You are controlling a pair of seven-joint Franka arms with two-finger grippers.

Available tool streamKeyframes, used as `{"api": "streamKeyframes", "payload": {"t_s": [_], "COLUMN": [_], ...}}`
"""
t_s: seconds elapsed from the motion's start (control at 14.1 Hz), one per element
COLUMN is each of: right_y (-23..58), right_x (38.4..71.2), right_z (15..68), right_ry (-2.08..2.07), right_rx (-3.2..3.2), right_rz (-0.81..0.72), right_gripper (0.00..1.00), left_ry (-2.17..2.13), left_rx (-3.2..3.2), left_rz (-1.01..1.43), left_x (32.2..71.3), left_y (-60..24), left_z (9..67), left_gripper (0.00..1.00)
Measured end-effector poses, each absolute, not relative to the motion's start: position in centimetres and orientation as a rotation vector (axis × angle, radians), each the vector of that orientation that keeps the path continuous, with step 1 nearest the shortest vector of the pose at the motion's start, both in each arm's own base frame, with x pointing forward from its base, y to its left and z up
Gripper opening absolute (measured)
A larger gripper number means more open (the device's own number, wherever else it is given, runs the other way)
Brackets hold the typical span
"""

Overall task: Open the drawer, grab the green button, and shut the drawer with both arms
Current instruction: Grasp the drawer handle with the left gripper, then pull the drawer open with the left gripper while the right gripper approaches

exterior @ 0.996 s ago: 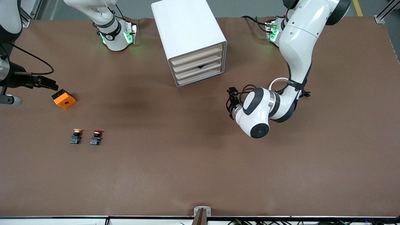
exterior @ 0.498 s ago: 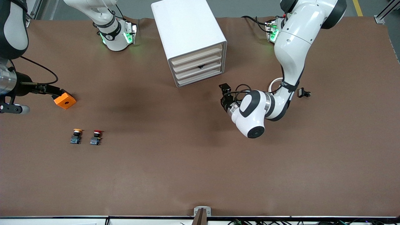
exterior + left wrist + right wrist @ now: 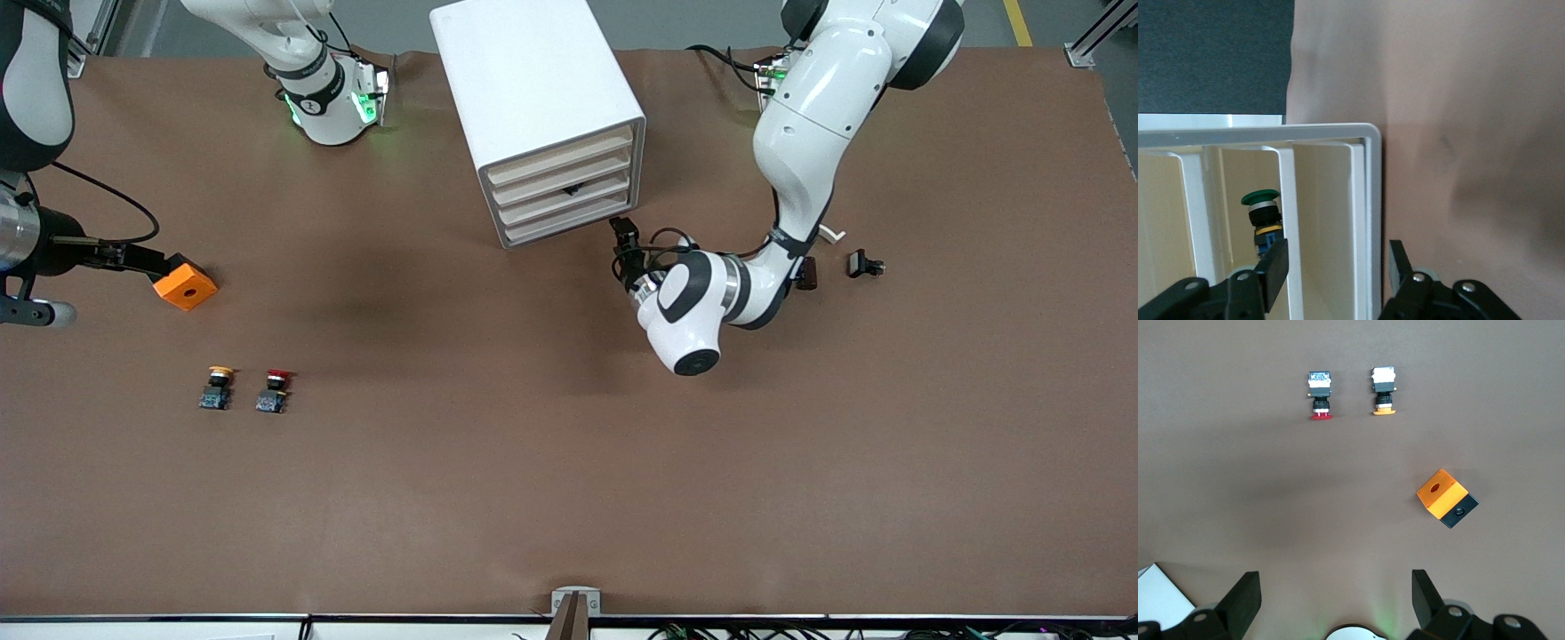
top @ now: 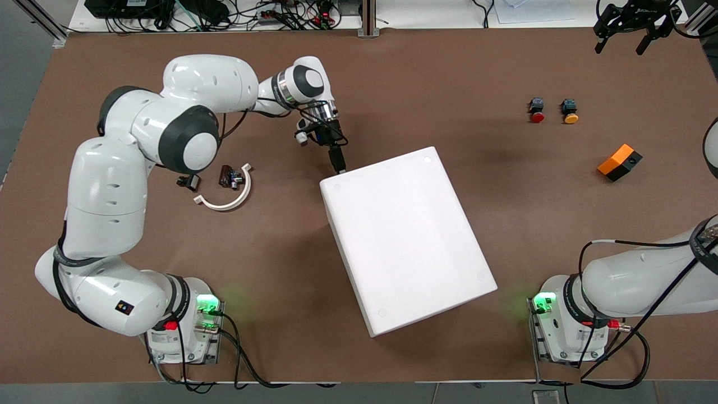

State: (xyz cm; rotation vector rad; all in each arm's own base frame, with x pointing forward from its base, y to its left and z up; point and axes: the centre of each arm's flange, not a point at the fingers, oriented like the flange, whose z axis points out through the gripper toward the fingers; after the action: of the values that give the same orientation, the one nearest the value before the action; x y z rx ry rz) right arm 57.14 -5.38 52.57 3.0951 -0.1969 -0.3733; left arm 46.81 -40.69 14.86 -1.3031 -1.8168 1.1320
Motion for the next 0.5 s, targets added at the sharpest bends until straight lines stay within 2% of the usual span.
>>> {"api": "streamKeyframes", "payload": {"t_s": [0.43, 0.5], "right_y": [-5.1, -5.1], "right_x": [57.3, 57.4], "right_z": [52.7, 52.7], "right_ry": [-0.183, -0.183], "right_rx": [3.085, 3.085], "right_rz": [-0.365, -0.363], "right_gripper": [1.00, 1.00], "left_ry": [-1.754, -1.741], "left_rx": [-1.288, -1.289], "left_rz": [1.143, 1.147], "left_x": [43.5, 42.7], "left_y": [-43.6, -44.3], "left_z": [14.6, 14.6], "left_gripper": [0.65, 0.62]}}
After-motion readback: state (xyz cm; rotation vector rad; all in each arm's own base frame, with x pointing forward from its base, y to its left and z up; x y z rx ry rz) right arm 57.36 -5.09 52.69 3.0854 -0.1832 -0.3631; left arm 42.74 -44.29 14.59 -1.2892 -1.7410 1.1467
